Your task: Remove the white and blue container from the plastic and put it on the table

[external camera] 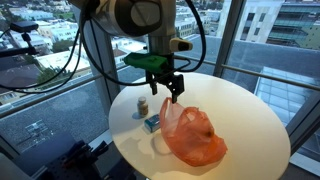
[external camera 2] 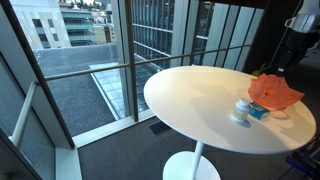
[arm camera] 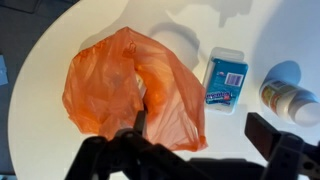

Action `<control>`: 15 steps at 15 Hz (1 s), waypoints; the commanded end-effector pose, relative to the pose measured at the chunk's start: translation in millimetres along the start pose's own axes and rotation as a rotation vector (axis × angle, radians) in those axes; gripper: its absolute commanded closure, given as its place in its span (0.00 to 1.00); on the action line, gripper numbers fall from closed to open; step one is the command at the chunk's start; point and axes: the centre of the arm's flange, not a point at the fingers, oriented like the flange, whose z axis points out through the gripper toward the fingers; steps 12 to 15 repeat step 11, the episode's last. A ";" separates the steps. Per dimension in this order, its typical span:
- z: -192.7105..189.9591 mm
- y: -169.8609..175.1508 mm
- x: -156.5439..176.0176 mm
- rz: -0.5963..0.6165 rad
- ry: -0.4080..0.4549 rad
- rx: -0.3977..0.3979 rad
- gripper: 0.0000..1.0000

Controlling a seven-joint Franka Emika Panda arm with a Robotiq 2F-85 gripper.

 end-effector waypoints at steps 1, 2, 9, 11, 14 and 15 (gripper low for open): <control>-47.6 17.4 -6.5 0.061 -0.036 0.026 0.00; -56.5 21.5 -8.0 0.066 -0.051 0.028 0.00; -99.3 42.1 -10.9 0.091 -0.052 0.021 0.00; -89.6 37.6 -11.5 0.078 -0.053 0.015 0.00; -89.6 37.6 -11.5 0.078 -0.053 0.015 0.00; -89.6 37.6 -11.5 0.078 -0.053 0.015 0.00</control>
